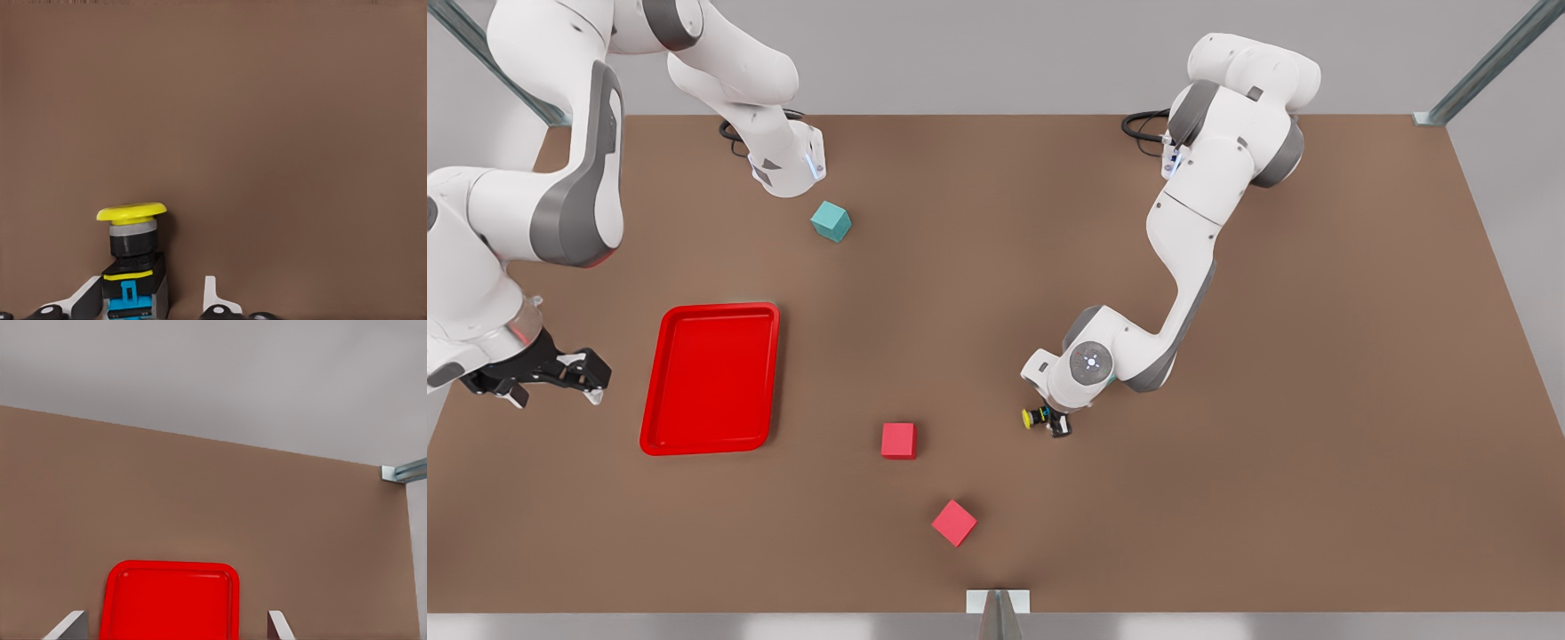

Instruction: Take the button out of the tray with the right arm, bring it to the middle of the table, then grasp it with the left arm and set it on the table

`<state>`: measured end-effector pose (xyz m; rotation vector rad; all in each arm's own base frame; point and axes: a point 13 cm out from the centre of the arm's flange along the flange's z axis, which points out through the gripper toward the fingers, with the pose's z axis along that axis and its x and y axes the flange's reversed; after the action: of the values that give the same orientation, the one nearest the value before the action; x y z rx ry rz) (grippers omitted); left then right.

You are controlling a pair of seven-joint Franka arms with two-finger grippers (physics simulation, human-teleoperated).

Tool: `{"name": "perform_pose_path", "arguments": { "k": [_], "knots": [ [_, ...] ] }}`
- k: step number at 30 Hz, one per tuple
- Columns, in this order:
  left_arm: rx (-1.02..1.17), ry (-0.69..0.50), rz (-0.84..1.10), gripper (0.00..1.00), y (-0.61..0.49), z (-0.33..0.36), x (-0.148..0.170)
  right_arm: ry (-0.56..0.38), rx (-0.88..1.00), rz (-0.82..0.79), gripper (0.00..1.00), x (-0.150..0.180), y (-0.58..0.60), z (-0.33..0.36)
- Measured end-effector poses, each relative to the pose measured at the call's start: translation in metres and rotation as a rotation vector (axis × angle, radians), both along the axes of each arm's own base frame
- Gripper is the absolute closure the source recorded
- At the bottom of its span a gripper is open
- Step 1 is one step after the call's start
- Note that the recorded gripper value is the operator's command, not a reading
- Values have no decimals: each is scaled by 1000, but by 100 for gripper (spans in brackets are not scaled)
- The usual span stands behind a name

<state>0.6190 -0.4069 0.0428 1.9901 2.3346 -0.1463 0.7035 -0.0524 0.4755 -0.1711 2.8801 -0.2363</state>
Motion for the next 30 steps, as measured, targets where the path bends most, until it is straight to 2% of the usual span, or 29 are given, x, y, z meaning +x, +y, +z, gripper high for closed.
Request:
{"name": "perform_pose_path", "arguments": {
  "k": [2, 5, 7, 12, 16, 24, 30],
  "knots": [
    [0, 0, -1, 41, 0, 0, 0, -2, -1, -2, 0, 0, -3, 1],
    [1, -1, -3, 53, 0, 0, 0, -1, -3, -1, 0, 0, -4, 0],
    [2, -4, -7, 57, 0, 1, 0, -1, -5, 2, 0, 1, -3, 0],
    [1, -19, -14, 57, -3, 12, 3, 2, -7, 6, 0, 0, -1, -1],
    [-14, -43, -18, 62, -12, 32, 8, 6, -7, 7, 0, 1, -1, -4],
    [-128, -54, 5, 58, -31, 66, 18, 26, -2, 9, 0, 7, -2, -21],
    [-242, -55, -8, 58, -66, 79, 10, 9, -4, 10, 0, 11, -5, -20]
  ]
}}
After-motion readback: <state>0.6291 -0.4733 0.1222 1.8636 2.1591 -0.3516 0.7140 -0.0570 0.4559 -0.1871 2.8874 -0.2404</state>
